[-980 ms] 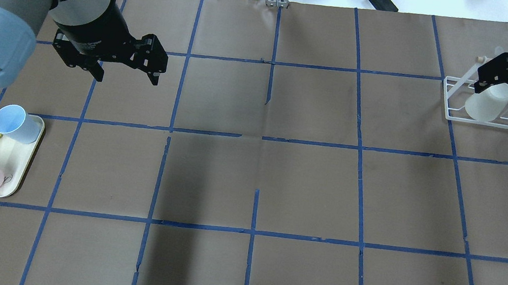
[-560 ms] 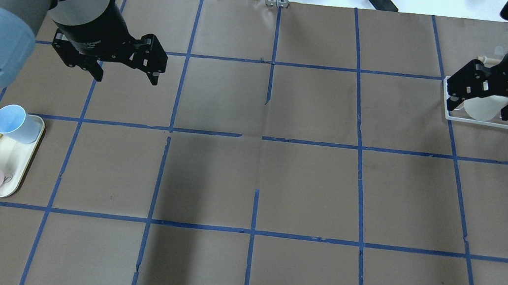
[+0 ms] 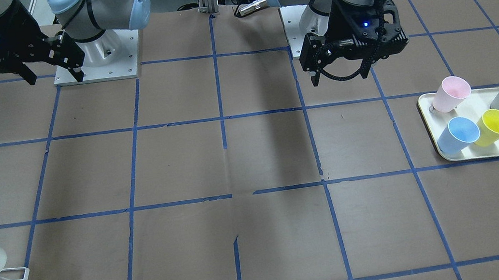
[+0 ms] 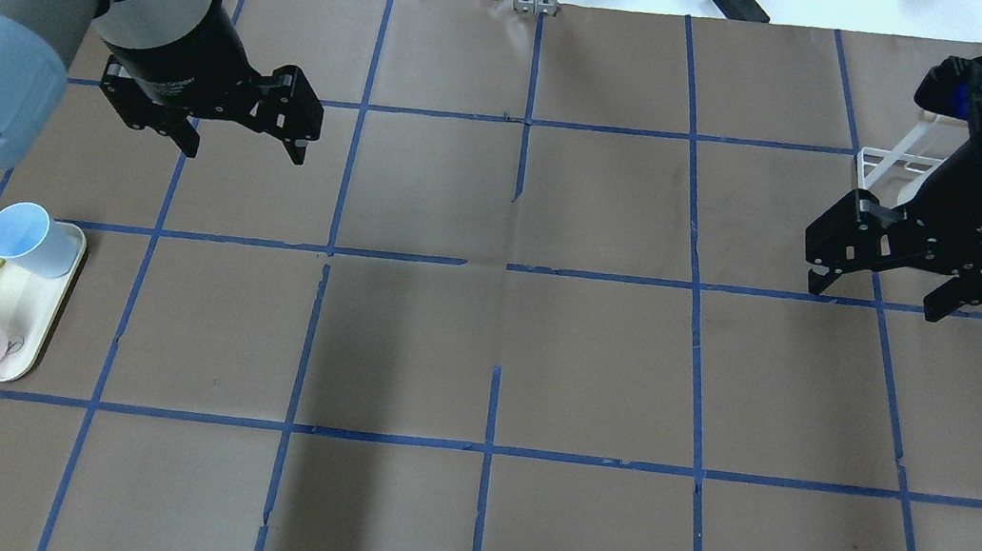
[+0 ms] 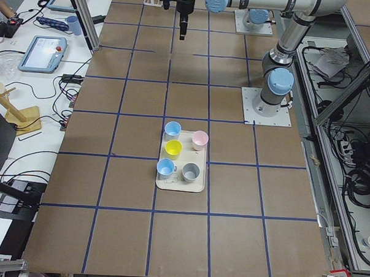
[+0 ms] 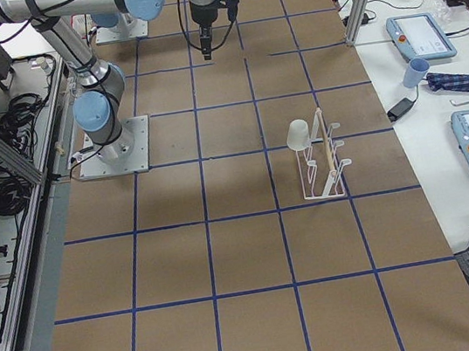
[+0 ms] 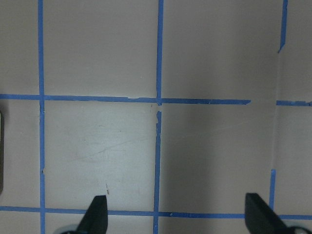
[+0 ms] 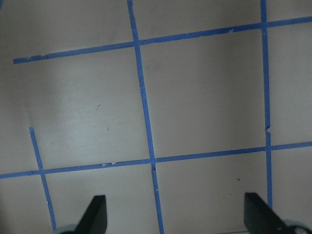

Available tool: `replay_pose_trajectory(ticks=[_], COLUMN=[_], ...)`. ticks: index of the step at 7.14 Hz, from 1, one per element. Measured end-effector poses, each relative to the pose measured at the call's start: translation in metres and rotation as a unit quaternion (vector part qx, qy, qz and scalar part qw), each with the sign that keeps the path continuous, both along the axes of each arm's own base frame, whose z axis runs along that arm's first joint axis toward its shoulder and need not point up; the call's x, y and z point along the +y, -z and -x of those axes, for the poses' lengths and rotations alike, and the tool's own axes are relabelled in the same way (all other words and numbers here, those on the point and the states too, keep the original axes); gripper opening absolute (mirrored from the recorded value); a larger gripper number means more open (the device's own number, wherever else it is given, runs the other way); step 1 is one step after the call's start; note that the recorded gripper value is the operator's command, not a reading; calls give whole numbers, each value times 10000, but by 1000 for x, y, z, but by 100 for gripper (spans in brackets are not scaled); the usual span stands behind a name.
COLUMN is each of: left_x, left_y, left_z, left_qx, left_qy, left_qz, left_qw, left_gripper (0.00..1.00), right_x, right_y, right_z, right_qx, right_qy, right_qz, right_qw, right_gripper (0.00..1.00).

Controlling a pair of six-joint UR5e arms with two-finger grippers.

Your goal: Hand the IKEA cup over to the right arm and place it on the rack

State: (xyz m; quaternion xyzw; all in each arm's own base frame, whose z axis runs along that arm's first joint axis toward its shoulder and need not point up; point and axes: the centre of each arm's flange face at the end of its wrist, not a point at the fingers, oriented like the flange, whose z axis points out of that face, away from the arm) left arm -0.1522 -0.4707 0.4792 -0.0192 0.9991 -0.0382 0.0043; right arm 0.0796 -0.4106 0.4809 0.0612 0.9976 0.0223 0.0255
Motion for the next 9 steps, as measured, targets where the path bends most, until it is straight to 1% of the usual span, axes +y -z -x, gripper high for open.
replay_pose_trajectory(ticks=[1,4,5,7,9], left_x=[0,-1,-2,-3,-2], left_y=[0,0,1,1,1], left_z=[0,0,-2,-5,-5], left_qx=[2,0,-14,-50,-79], left_qy=[0,4,1,159,258], left_qz=[2,2,-3,-15,-15], left_qw=[10000,10000,10000,9999,9996], left_gripper=[100,100,100,100,100], right_x=[1,2,2,-2,-4], right_y=[0,2,2,3,1], right_z=[-10,-37,-41,-44,-43], right_qx=[9,152,185,203,297], right_qy=[7,-216,-181,-153,-200], right_qz=[15,83,113,168,203], right_qw=[10000,9996,9996,9995,9992], right_gripper=[100,100,100,100,100])
